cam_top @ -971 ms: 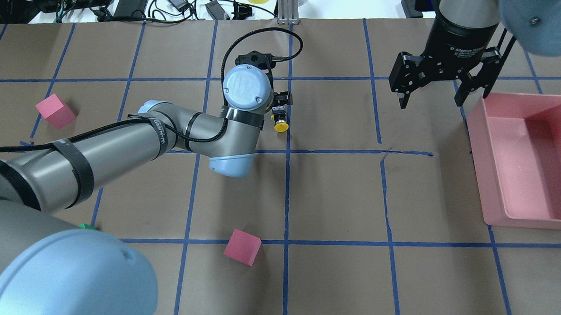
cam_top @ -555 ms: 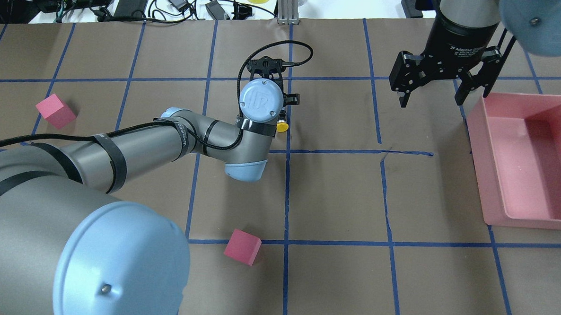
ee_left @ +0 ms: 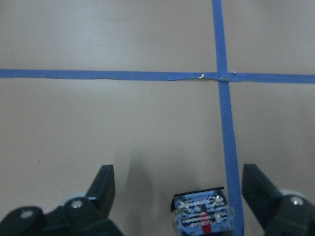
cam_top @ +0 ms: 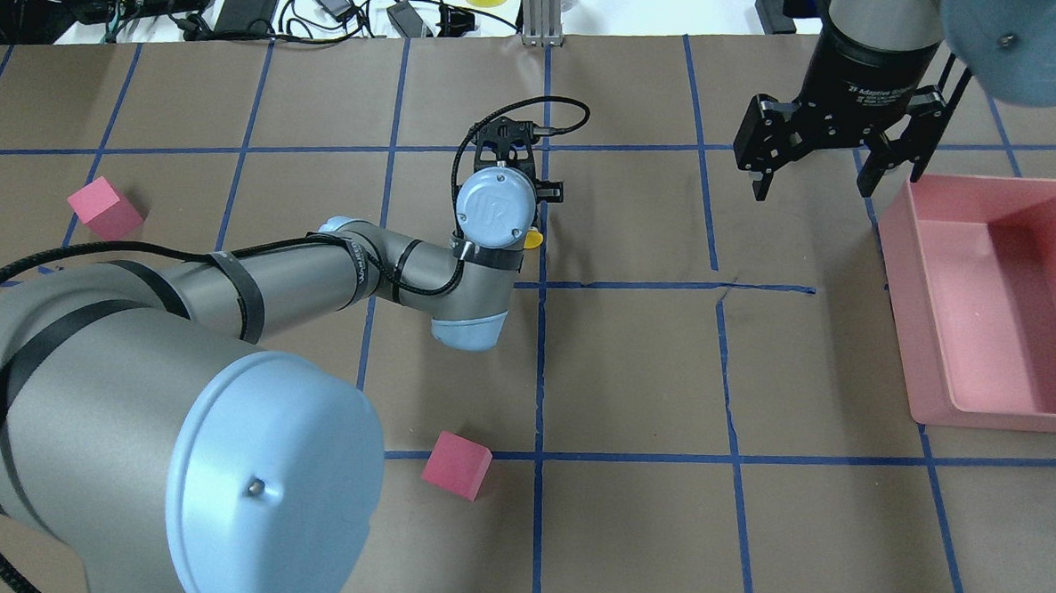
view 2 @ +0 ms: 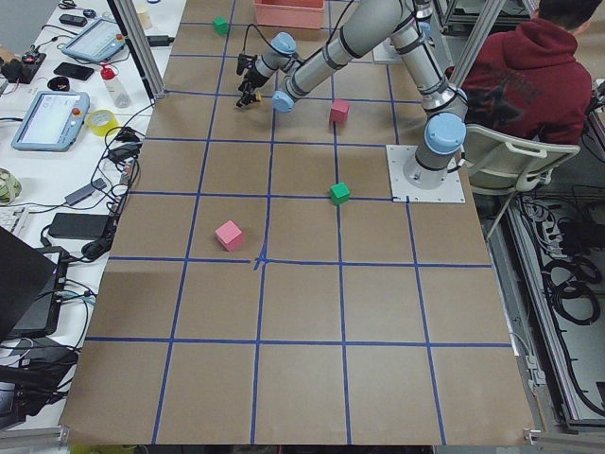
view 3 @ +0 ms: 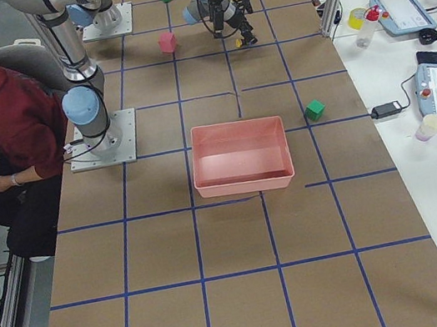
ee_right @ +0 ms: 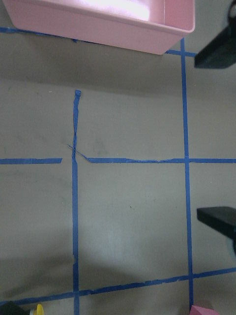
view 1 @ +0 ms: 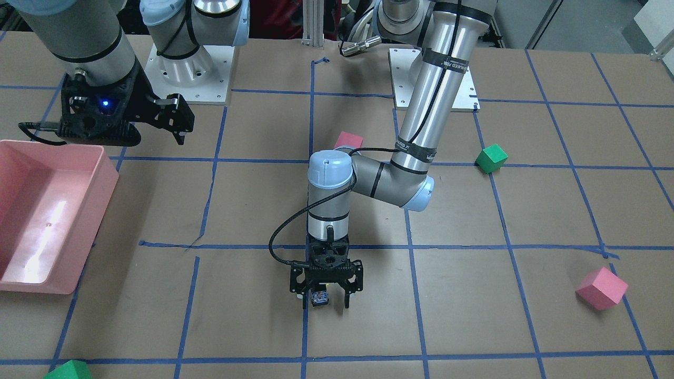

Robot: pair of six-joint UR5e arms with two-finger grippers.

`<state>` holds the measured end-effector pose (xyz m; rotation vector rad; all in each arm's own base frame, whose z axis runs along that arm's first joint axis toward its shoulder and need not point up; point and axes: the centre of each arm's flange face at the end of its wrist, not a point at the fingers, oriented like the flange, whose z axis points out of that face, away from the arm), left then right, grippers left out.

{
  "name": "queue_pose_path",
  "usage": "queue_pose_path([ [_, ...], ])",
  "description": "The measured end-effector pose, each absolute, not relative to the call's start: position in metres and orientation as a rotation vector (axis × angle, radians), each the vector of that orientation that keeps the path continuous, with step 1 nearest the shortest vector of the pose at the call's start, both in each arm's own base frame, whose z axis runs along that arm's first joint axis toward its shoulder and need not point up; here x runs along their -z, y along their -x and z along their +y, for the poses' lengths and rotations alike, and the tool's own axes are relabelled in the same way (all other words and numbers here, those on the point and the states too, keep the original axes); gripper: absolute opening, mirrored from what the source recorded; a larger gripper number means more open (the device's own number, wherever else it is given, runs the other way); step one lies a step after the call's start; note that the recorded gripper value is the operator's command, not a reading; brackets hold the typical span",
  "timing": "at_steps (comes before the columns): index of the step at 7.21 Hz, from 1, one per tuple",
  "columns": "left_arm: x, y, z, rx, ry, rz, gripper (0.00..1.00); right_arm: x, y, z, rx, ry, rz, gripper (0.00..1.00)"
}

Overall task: Align button upright
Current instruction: 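Grasp the button by its yellow cap with the left gripper and lift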

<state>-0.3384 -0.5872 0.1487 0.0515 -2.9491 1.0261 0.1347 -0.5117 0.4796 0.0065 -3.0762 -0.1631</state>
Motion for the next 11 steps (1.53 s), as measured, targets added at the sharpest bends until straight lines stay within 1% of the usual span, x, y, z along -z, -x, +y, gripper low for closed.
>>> queue_pose_path([
  [4,-0.136,0.346,-0.557,-0.999,-0.120,-2.935,0.94,-0.479,-0.135,-0.512,0.166,-0.007,-3.076,1.00],
  [8,-0.131,0.364,-0.531,-0.987,-0.199,-2.929,0.93,-0.473,-0.131,-0.511,0.193,-0.018,-3.074,1.00],
  [9,-0.130,0.367,-0.526,-0.983,-0.194,-2.931,0.73,-0.472,-0.131,-0.511,0.197,-0.038,-3.077,1.00],
  [11,-0.134,0.370,-0.522,-0.996,-0.182,-2.935,0.26,-0.470,-0.130,-0.512,0.195,-0.054,-3.080,1.00],
])
